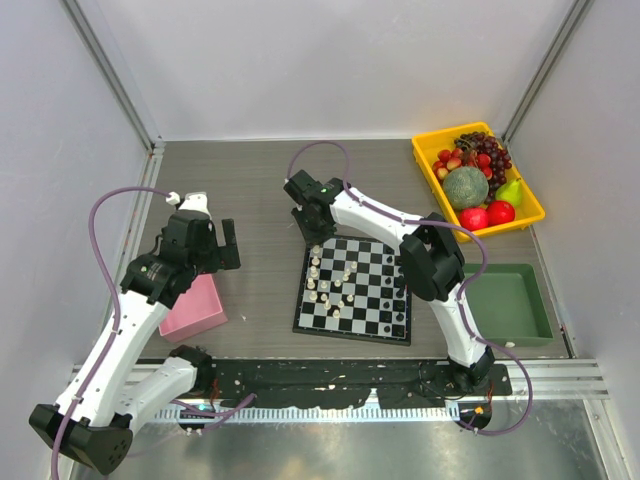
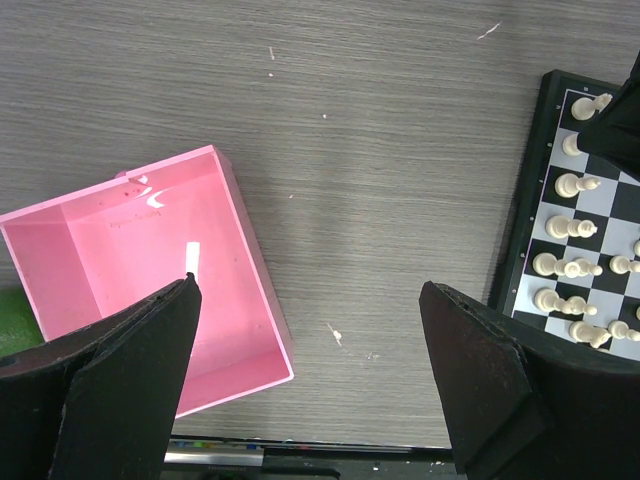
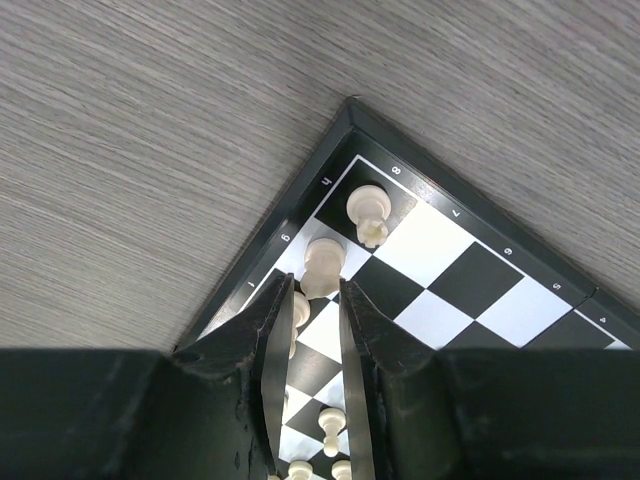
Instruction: Set up the chess pieces on the board
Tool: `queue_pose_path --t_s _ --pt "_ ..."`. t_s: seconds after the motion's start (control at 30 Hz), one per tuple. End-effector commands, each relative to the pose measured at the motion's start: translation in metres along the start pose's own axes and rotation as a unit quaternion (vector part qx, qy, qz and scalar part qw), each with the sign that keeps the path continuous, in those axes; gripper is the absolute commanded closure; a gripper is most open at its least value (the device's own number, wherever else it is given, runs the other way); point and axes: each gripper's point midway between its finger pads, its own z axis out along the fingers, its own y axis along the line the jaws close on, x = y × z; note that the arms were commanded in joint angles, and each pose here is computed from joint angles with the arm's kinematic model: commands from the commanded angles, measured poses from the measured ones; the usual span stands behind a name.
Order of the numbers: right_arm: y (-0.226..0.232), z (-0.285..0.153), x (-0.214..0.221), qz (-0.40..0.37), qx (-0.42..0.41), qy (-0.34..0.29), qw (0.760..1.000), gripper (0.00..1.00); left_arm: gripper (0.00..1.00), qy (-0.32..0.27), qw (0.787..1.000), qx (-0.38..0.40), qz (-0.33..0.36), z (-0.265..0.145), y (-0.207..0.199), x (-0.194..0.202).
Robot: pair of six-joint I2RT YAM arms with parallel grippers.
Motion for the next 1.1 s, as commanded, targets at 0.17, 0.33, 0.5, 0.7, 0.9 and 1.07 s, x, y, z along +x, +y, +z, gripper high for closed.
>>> queue_pose_path --t_s 0.17,0.33,0.5,0.7,0.9,1.07 --pt "0.000 -0.007 -0.002 -0.012 0.007 -0.003 1.000 0.69 0.00 -0.006 1.000 0.011 0.003 0.001 -0.004 -0.004" --pt "-0.003 -0.008 -0.002 -0.013 0.013 -0.001 1.000 0.69 0.00 -0.003 1.000 0.011 0.003 0.002 -0.004 -0.002" --pt "0.002 -0.009 -0.004 -0.013 0.000 -0.004 1.000 0.69 0.01 -0.003 1.000 0.011 0.003 0.001 -0.003 -0.002" --pt "0.011 -0.007 -0.013 -0.008 -0.019 -0.014 1.000 0.68 0.01 -0.004 1.000 0.010 0.003 0.000 -0.003 -0.003" --pt "0.009 -0.001 -0.010 -0.007 -0.013 -0.008 1.000 0.69 0.00 -0.003 1.000 0.008 0.004 0.001 -0.002 -0.002" --pt "0.006 -0.002 -0.007 -0.009 -0.006 -0.007 1.000 0.73 0.00 -0.003 1.000 0.010 0.004 0.001 -0.003 -0.002"
